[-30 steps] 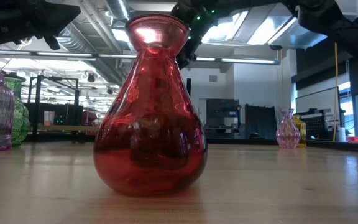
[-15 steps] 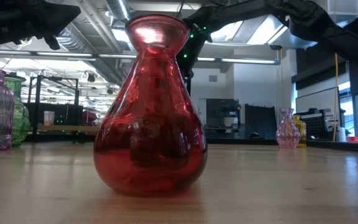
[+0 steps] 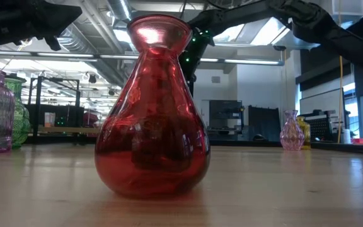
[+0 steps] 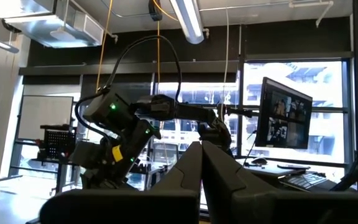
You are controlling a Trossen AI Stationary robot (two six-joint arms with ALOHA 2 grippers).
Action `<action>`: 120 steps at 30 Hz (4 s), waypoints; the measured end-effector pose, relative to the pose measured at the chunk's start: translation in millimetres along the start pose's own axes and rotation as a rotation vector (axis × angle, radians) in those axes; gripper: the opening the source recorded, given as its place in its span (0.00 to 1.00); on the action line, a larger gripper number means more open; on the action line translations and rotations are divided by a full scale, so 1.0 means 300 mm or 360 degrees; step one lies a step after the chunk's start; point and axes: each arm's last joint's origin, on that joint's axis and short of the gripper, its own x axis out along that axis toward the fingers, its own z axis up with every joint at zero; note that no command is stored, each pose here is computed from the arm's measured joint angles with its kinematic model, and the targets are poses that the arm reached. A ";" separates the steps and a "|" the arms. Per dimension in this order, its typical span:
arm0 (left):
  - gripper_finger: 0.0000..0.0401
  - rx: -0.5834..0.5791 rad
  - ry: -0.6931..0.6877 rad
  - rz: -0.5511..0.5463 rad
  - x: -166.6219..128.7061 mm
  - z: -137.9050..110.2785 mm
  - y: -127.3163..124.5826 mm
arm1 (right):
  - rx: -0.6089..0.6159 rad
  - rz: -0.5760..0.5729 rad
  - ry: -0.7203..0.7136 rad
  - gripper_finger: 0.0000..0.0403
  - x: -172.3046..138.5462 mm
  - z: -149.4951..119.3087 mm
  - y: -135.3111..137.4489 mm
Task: Sort vases onto shelf
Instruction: Put the middle violet vase on the shelf, then put the top violet vase on the shelf aligned with the other violet vase
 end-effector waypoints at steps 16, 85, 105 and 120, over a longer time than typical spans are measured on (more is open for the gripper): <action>0.00 0.0000 0.0000 -0.0004 0.000 0.000 0.000 | 0.0001 -0.0016 0.0058 0.05 0.030 -0.012 0.006; 0.00 -0.0091 0.0045 -0.0143 0.001 -0.008 -0.009 | -0.0611 0.0382 -0.0236 0.30 -0.501 0.074 0.531; 0.00 -0.0063 0.0593 -0.0165 0.129 -0.027 -0.049 | -0.0406 0.0340 -0.0043 0.30 -0.748 -0.036 0.499; 0.00 -0.0055 0.0611 -0.0147 0.127 -0.030 -0.050 | -0.0130 -0.0080 0.0029 0.30 -0.957 -0.182 0.392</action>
